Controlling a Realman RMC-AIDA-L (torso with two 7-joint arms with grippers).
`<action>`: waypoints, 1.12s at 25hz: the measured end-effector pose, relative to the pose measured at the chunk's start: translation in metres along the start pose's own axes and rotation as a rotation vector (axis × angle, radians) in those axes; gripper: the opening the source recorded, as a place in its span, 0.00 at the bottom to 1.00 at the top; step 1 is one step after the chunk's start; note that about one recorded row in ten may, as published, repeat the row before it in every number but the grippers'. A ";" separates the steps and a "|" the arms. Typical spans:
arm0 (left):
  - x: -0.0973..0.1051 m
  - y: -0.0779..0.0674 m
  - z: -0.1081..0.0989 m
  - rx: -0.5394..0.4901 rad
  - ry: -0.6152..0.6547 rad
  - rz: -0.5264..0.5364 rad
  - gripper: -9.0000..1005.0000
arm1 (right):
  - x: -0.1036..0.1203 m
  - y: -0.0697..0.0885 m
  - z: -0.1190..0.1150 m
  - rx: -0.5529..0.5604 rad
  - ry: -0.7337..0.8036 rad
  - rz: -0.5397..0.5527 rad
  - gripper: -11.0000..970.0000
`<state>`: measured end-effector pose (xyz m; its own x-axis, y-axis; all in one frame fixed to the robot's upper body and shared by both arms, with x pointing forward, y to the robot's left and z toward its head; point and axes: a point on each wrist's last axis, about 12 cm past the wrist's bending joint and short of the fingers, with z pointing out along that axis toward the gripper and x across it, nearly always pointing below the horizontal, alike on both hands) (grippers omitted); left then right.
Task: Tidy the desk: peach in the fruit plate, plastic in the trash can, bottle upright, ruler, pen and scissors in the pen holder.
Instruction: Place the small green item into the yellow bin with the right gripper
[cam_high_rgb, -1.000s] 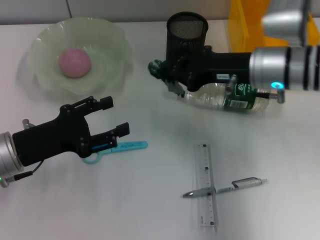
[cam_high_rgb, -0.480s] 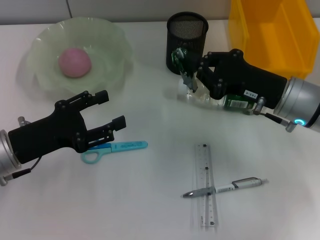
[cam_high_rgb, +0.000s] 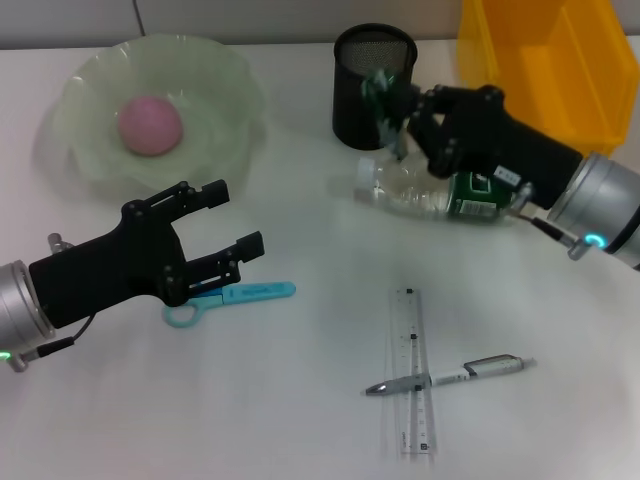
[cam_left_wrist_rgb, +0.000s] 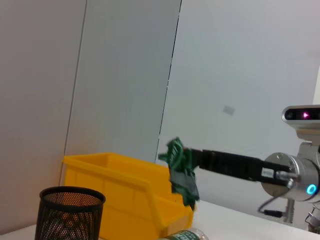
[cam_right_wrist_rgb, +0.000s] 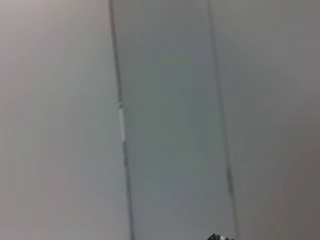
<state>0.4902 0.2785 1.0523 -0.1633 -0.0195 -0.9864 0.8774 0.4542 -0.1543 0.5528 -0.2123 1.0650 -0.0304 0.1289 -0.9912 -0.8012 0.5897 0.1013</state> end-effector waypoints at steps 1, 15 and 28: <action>0.000 0.000 0.000 0.000 0.000 0.001 0.73 | -0.001 -0.002 -0.001 0.022 -0.013 0.002 0.06; 0.000 -0.001 0.000 0.005 -0.003 -0.005 0.73 | -0.003 -0.043 -0.015 0.432 -0.092 0.029 0.08; 0.000 -0.003 -0.006 0.014 -0.009 -0.013 0.73 | -0.003 -0.066 -0.020 0.624 -0.060 0.020 0.10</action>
<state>0.4848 0.2828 1.0531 -0.1710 -0.0338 -0.9847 0.8815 0.4413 -0.1682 0.5942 -0.2679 1.0598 0.0065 0.1783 -0.9840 -0.3003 0.9389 0.1682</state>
